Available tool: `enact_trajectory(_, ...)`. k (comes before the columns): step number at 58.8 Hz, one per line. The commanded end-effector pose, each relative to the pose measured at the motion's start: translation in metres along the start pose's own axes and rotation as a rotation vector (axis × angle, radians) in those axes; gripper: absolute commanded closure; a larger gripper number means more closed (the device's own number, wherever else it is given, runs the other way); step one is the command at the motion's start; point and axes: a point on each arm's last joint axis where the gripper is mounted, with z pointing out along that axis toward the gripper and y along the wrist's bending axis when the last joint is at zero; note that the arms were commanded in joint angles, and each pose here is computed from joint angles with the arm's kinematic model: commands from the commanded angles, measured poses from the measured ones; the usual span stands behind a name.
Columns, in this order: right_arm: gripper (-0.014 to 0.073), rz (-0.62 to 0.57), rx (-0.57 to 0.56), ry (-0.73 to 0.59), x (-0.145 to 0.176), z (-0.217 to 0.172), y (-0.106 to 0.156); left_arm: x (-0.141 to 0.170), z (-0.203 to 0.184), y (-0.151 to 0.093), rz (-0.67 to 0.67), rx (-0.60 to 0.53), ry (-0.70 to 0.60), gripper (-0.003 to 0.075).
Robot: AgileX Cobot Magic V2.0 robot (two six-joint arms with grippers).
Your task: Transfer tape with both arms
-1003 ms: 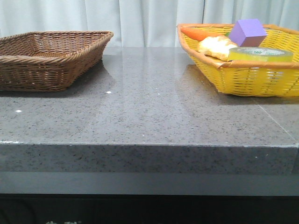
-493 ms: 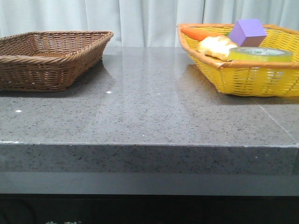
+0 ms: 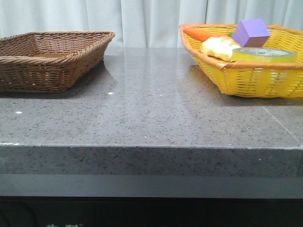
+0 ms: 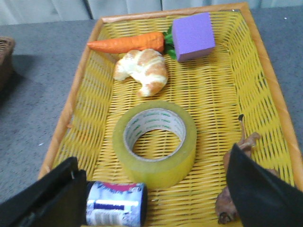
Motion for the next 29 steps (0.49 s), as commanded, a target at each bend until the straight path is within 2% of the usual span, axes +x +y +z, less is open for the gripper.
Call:
enact_trajectory(1, -0.0021, 0.015, 0.020, -0.061, -0.029, 0.012, -0.004, -0.019, -0.001, -0.001, -0.017, 0.006, -0.107, 0.0068)
enact_trajectory(19, -0.0021, 0.018, 0.031, 0.202, -0.052, 0.109, -0.012, -0.019, -0.001, -0.001, -0.017, 0.006, -0.109, 0.0068)
enact_trajectory(29, -0.0021, 0.018, 0.032, 0.327, -0.051, 0.155, -0.017, -0.019, -0.001, -0.001, -0.017, 0.006, -0.109, 0.0068)
